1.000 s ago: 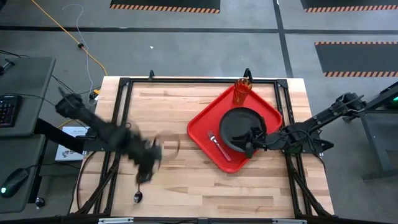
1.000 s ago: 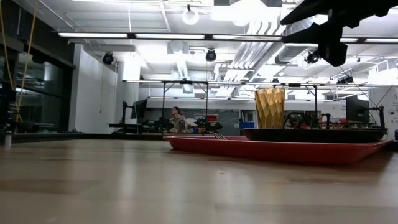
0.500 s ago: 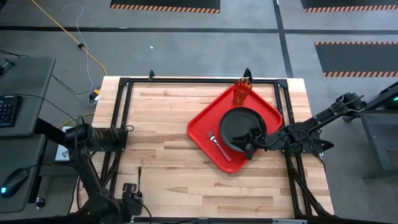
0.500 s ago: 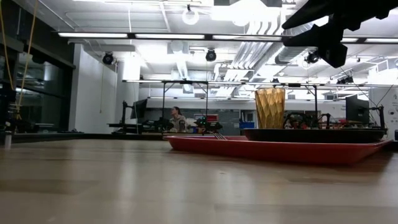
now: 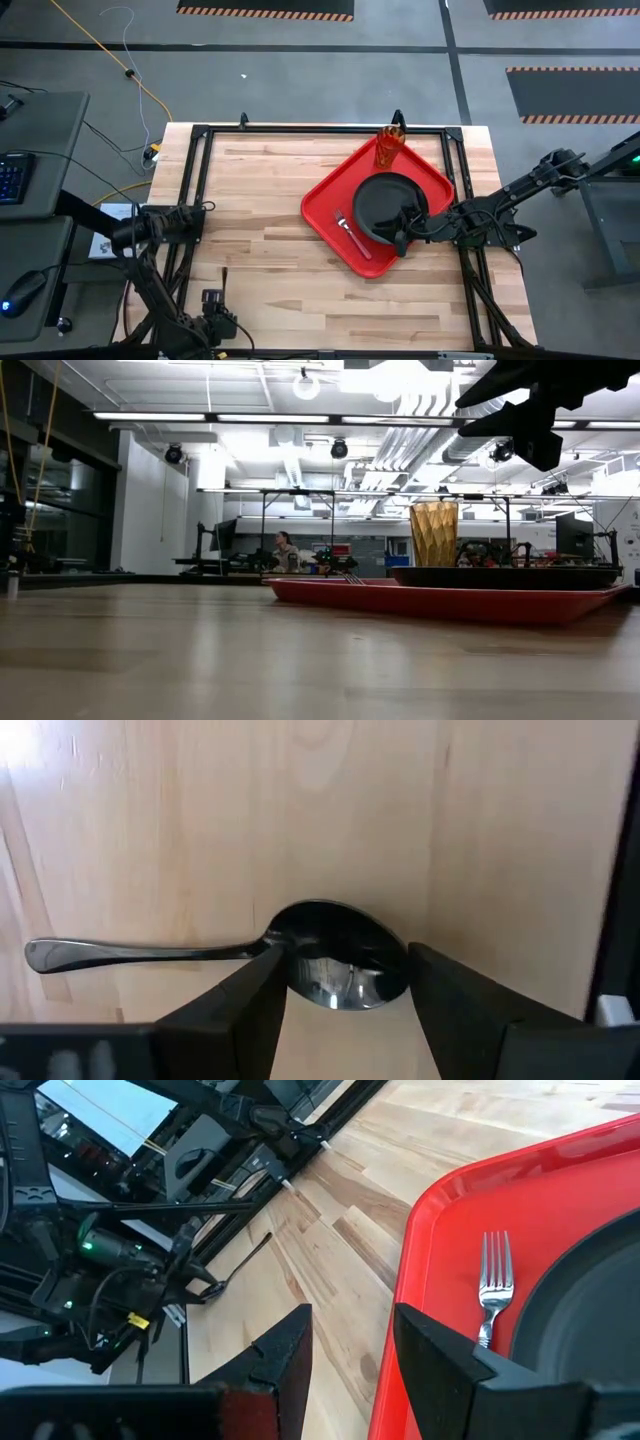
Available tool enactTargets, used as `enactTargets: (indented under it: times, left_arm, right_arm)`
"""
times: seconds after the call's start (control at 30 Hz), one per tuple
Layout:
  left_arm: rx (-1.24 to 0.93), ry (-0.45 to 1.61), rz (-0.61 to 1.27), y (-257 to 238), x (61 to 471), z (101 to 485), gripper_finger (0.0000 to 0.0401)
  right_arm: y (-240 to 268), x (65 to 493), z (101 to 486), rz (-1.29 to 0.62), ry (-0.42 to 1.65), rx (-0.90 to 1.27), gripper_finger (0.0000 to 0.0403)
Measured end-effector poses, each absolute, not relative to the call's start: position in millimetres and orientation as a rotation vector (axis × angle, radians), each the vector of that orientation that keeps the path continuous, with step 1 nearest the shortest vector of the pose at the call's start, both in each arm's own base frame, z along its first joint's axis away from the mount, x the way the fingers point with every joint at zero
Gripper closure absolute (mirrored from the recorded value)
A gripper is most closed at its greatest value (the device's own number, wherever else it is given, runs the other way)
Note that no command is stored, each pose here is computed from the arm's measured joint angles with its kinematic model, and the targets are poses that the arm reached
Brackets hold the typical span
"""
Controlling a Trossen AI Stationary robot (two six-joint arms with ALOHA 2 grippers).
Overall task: Pick and place plate/cup/fork/spoon on tray
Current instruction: Put the black spoon on the red serving tray to the left of the pink fork
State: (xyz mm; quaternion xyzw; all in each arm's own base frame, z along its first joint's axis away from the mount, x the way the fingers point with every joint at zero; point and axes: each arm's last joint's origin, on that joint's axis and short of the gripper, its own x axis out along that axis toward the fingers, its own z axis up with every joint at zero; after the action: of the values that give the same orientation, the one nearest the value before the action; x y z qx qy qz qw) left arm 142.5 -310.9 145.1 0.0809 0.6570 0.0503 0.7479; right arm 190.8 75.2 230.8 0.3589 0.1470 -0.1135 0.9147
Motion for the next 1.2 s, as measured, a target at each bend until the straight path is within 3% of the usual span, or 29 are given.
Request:
enactTargets:
  times: [0.17, 0.43, 0.67, 1.0, 1.2]
  left_arm:
    - [0.183, 1.446, 0.139, -311.7, 142.7, 139.1, 0.0245]
    - [0.185, 1.438, 0.221, -300.5, 146.1, 146.7, 0.0379]
    - [0.192, 1.338, 0.342, -264.1, 159.7, 208.3, 0.0393]
    - [-0.162, 0.778, 0.452, -149.8, 190.7, 330.8, 0.0399]
    - [-0.326, 0.462, 0.262, -98.6, 200.8, 394.2, 0.04]
  right_arm:
    - [75.1, 190.8, 230.8, -0.234, 0.303, 0.739, 0.0269]
    - [75.1, 190.7, 230.7, -0.236, 0.304, 0.737, 0.0269]
    - [75.0, 190.8, 230.7, -0.238, 0.302, 0.73, 0.0269]
    - [76.2, 195.5, 246.9, -0.198, 0.139, 0.769, 0.0269]
    - [77.2, 197.8, 266.7, -0.119, -0.031, 0.792, 0.0269]
